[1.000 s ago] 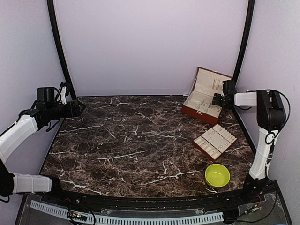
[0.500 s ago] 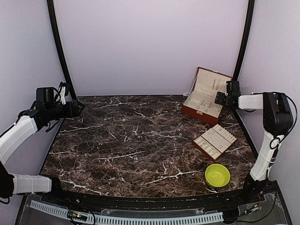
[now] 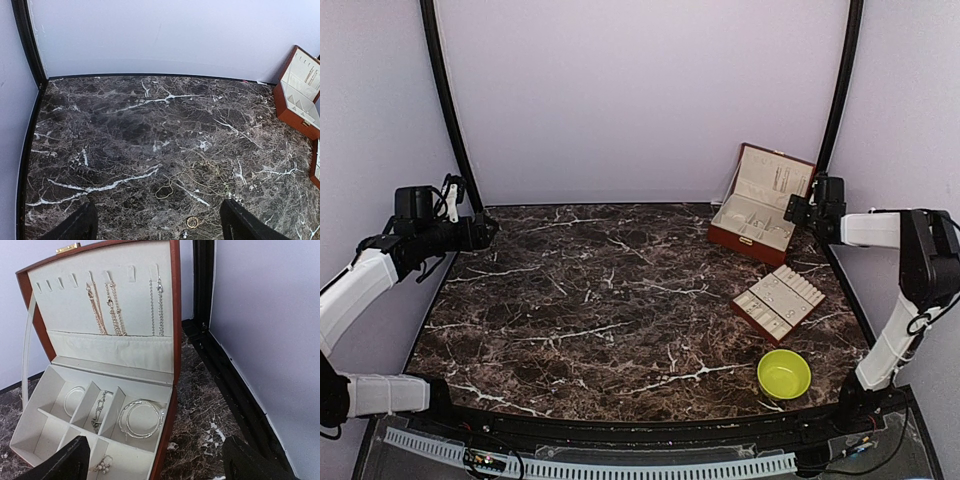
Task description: Organize the mixed jewelry
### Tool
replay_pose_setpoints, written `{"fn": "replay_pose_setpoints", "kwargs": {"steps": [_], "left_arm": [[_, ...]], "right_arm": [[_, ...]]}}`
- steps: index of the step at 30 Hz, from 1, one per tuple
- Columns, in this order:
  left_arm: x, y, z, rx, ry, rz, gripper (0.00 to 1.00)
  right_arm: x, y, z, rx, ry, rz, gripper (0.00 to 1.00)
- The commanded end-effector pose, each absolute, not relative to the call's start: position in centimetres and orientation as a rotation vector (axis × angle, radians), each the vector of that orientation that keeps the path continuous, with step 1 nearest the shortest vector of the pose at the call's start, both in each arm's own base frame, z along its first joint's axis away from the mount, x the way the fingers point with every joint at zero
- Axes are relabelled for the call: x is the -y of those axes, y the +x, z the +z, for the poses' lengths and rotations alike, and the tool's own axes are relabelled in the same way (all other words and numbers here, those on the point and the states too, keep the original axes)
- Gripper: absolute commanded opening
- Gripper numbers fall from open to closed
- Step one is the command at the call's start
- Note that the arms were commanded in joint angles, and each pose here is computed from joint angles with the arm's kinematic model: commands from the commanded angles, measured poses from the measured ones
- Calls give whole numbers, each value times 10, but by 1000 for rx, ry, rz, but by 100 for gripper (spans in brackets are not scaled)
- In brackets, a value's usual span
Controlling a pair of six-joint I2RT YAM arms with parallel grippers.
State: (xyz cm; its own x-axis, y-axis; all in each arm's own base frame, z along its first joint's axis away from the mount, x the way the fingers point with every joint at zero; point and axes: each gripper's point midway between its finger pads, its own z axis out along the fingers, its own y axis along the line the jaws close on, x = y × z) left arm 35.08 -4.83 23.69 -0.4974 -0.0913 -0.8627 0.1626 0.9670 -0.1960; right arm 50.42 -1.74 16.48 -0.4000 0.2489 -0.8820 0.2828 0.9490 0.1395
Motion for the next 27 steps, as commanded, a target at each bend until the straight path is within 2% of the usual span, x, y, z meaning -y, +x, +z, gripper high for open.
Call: {"fn": "replay_pose_setpoints", "kwargs": {"steps": [1,12,27], "left_arm": [[43,347,238,-2058,52,-276,87],[41,347,239,-2041,53,-253,88],[42,351,228,-2071,62,-257,87]], "right_arm": [[18,495,199,-1901,345,-26,94],[8,455,226,-1825,339,101,94],[-86,402,237,-1846,3,629,91]]}}
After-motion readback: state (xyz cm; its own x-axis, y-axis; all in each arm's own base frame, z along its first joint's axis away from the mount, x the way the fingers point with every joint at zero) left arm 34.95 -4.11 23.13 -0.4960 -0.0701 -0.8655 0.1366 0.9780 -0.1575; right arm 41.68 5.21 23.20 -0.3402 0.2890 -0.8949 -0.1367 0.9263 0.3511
